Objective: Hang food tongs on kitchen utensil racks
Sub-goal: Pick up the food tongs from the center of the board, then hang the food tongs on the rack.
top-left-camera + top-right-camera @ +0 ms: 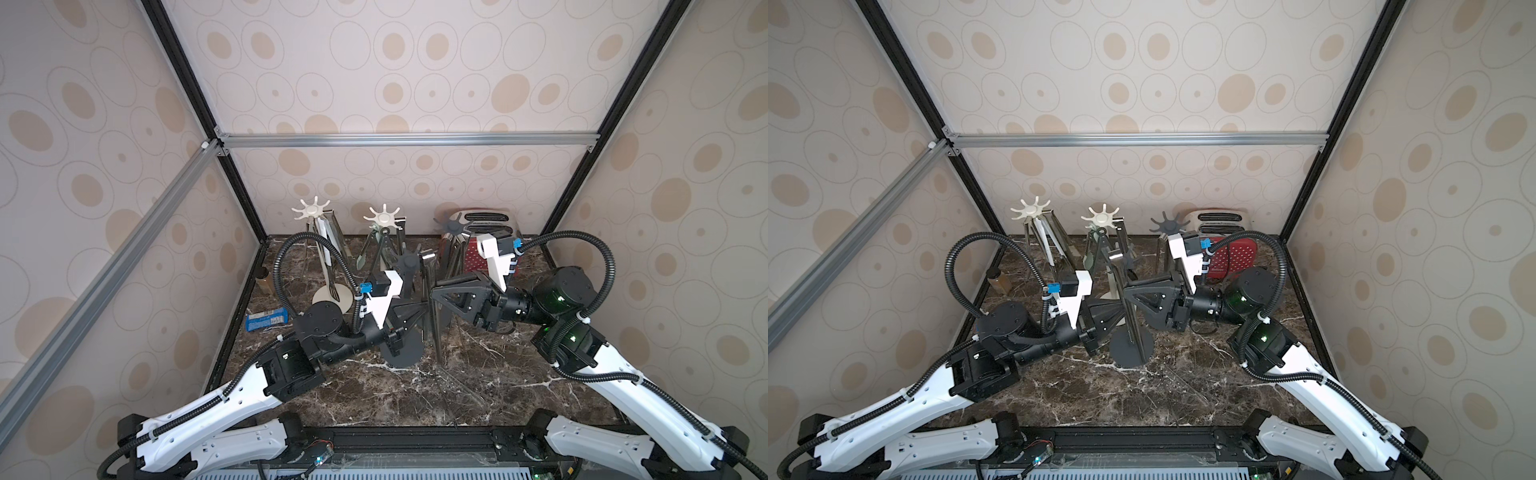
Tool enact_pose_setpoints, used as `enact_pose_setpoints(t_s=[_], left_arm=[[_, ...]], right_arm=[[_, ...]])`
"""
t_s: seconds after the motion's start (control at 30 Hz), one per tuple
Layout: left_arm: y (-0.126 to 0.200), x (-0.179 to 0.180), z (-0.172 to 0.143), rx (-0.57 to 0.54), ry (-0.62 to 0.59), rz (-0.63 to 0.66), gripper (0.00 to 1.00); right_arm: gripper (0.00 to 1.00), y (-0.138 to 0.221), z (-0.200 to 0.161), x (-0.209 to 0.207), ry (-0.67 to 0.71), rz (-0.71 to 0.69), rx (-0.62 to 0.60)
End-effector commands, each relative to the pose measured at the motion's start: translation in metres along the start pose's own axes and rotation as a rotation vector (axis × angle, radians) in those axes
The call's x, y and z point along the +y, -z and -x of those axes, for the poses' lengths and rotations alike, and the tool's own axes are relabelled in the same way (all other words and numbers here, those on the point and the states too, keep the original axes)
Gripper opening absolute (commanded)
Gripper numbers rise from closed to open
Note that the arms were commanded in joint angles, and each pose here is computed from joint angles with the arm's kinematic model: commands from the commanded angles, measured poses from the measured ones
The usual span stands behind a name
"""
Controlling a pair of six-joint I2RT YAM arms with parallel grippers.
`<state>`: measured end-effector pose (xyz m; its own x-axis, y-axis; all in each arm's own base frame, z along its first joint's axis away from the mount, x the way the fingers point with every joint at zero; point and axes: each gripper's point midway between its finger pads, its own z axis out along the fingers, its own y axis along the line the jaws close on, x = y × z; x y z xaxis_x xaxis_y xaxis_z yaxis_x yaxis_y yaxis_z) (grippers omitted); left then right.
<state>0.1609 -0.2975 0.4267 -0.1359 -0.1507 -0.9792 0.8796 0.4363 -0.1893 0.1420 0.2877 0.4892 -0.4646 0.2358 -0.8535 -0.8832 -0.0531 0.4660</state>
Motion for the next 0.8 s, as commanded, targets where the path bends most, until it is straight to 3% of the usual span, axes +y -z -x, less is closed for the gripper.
enact_pose_setpoints(t_s=[0.0, 0.07, 0.17, 0.53, 0.77], left_arm=[[0.018, 0.018, 0.005, 0.008, -0.033, 0.118, 0.0], [0.027, 0.026, 0.003, 0.033, -0.039, 0.168, 0.0], [0.039, 0.037, 0.0, 0.072, -0.049, 0.239, 0.0], [0.07, 0.075, -0.03, 0.277, -0.081, 0.466, 0.0], [0.057, 0.081, -0.037, 0.316, -0.078, 0.47, 0.0]], right_arm=[[0.43, 0.009, 0.004, 0.001, 0.038, -0.047, -0.034], [0.53, 0.013, 0.003, 0.0, 0.051, -0.07, -0.033], [0.58, 0.021, 0.0, -0.001, 0.071, -0.109, -0.03], [0.6, 0.048, -0.01, -0.002, 0.147, -0.247, -0.008], [0.6, 0.051, -0.015, -0.006, 0.148, -0.266, 0.008]])
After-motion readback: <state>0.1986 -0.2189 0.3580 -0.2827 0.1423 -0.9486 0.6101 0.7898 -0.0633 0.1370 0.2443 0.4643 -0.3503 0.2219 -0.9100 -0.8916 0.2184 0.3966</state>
